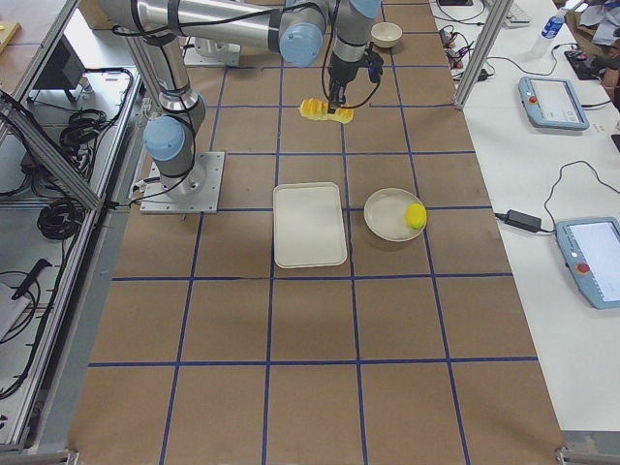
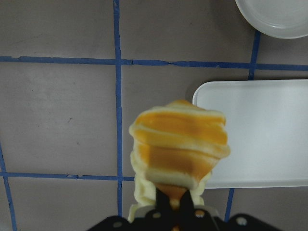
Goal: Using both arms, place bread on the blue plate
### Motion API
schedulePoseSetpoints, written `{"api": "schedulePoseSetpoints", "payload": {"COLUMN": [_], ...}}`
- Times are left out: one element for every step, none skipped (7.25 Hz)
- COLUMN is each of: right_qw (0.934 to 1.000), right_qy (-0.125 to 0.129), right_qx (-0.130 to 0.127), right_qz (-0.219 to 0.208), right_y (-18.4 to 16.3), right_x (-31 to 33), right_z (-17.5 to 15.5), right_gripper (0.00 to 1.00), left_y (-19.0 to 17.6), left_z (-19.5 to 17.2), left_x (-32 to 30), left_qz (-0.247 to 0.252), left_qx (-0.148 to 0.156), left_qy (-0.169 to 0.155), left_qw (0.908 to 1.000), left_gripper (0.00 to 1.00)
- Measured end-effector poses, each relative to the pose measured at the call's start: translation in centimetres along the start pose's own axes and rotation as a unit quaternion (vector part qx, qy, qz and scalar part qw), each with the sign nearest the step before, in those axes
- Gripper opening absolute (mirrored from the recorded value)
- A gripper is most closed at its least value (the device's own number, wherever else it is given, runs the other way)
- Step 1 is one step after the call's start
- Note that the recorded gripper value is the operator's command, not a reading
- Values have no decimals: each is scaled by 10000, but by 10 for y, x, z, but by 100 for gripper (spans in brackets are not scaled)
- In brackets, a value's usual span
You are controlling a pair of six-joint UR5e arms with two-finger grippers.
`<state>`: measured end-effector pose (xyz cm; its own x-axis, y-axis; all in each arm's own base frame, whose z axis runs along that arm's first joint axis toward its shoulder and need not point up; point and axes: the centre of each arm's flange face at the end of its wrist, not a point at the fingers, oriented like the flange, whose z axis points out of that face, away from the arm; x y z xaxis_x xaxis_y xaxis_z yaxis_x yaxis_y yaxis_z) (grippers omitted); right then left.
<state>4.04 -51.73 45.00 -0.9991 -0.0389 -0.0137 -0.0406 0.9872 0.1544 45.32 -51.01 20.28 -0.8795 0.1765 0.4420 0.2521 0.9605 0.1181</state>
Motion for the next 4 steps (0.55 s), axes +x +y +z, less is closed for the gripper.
{"api": "schedulePoseSetpoints", "payload": {"right_qw": [10000,10000,9999,9998], "right_qy": [0,-11,-45,-70], "right_qx": [20,54,100,159], "right_qz": [12,17,20,24], "right_y": [-1,-2,-2,-3], "right_x": [0,-1,-1,-2], "right_z": [-1,-3,-6,-11], "right_gripper": [9,9,9,9], "left_y": [1,3,6,12], "left_z": [-3,-9,-16,-29], "left_x": [-1,0,3,9], "left_qz": [8,21,47,70], "left_qx": [15,36,61,87], "left_qy": [-28,-58,-100,-155], "left_qw": [10000,10000,9999,9998], "left_gripper": [14,13,13,13]}}
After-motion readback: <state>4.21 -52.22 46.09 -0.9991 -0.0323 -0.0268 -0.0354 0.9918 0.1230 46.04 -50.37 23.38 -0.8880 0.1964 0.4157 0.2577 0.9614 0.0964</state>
